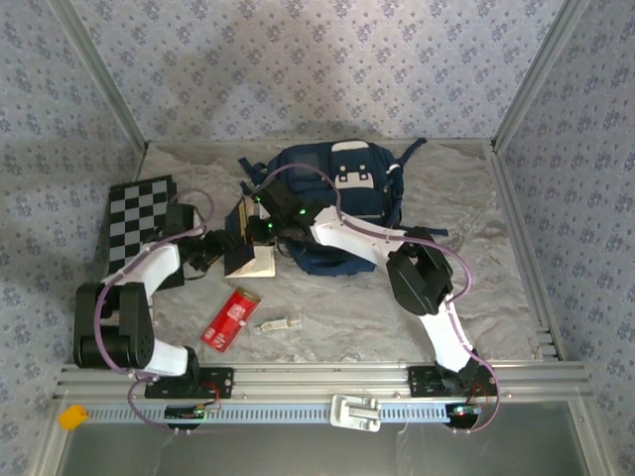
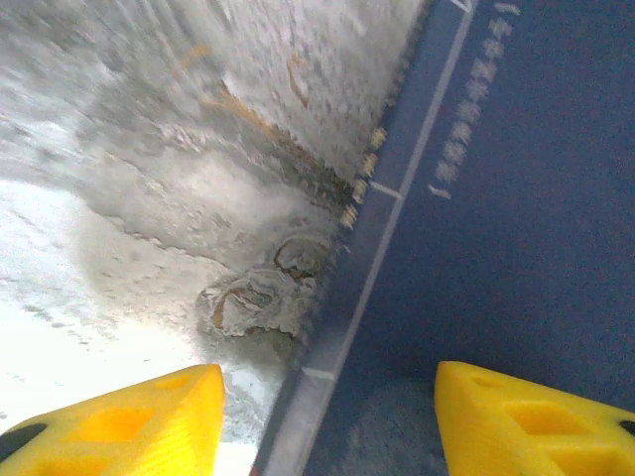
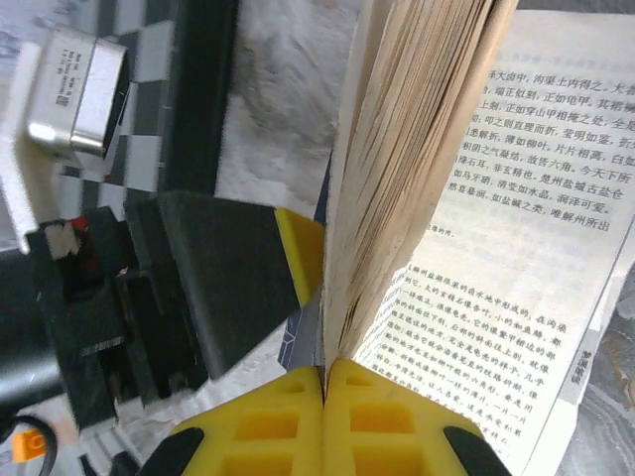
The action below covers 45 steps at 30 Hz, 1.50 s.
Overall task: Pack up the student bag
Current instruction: Pick up the book from the middle-left of the table, then pass the book.
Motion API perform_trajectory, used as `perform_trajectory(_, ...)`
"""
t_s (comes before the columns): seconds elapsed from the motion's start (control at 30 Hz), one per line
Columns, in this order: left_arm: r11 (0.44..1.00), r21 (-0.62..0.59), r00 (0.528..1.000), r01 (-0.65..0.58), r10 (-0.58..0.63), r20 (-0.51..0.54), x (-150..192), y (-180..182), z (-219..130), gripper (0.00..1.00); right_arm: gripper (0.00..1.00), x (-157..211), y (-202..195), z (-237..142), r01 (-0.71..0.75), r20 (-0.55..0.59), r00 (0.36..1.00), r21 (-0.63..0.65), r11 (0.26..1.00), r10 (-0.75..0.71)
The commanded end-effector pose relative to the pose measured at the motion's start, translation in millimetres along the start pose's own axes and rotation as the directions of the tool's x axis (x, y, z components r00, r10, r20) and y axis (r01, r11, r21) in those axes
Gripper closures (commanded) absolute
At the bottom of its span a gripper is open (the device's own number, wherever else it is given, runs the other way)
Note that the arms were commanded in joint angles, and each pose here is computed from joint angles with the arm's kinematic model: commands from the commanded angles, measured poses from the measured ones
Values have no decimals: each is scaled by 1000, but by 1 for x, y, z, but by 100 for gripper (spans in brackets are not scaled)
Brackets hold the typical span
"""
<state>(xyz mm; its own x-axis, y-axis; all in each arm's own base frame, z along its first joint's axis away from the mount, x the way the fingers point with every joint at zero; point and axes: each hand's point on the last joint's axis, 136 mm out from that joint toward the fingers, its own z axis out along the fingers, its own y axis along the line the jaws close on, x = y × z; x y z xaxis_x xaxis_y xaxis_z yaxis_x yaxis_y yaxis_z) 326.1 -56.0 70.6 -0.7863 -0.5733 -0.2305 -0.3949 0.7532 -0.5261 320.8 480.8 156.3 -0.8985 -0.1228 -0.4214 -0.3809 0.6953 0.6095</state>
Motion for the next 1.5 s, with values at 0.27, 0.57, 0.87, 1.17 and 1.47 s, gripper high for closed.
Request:
perform_trajectory(0.27, 930, 366, 992, 42, -82, 94, -36, -65, -82, 20, 100, -34, 64, -110, 87, 181, 982, -234, 968, -45)
perform_trajectory(0.57, 813, 581, 999, -37, 16, 42, -18, -129, -108, 16, 100, -39, 59, -157, 121, 225, 973, -307, 944, -52)
perform_trajectory(0.87, 725, 686, 996, -63, 91, -4, 3, -174, -111, 27, 100, -44, 47, -178, 107, 255, 967, -356, 928, -14)
perform_trajectory(1.17, 657, 743, 987, -131, 155, 37, 15, -206, -134, 64, 100, -37, 11, -166, 34, 229, 972, -332, 943, 46)
perform_trajectory(1.47, 610, 774, 982, -171, 171, 83, 14, -227, -150, 100, 72, -26, -15, -172, -3, 236, 969, -260, 966, 67)
